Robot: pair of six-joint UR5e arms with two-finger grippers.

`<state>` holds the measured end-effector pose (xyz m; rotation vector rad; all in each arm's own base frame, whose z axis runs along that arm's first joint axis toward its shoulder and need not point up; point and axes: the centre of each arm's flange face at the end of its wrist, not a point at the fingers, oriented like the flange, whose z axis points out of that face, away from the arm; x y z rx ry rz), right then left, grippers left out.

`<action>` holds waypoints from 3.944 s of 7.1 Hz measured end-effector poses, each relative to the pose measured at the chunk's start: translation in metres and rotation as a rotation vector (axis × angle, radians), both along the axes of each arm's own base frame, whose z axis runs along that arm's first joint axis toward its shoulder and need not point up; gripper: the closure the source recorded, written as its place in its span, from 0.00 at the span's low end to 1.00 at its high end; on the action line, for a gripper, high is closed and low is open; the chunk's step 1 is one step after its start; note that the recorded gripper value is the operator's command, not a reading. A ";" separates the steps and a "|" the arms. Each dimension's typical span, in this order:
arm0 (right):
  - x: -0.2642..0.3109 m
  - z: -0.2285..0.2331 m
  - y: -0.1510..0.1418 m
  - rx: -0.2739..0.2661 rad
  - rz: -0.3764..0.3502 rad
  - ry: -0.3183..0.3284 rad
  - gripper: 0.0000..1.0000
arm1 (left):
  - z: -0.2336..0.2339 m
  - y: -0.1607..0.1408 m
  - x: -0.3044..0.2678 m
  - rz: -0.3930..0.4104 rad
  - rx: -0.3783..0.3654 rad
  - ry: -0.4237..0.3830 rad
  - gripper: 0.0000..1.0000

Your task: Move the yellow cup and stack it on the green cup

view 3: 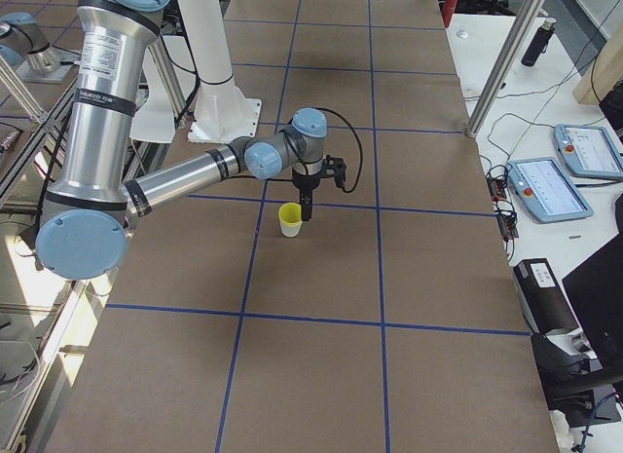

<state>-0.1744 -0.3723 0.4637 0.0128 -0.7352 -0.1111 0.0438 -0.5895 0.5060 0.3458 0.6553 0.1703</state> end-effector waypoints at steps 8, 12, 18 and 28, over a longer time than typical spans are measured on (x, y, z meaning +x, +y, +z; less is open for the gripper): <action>0.126 0.036 -0.123 0.047 0.173 -0.031 0.00 | 0.137 0.082 -0.121 0.120 -0.185 -0.077 0.00; 0.194 0.082 -0.116 0.019 0.047 -0.028 0.00 | 0.126 0.090 -0.122 0.114 -0.133 -0.075 0.00; 0.231 0.150 -0.109 0.020 -0.037 -0.041 0.00 | 0.127 0.099 -0.121 0.116 -0.145 -0.062 0.00; 0.242 0.163 -0.102 0.018 -0.037 -0.038 0.00 | 0.116 0.105 -0.114 0.126 -0.133 0.014 0.00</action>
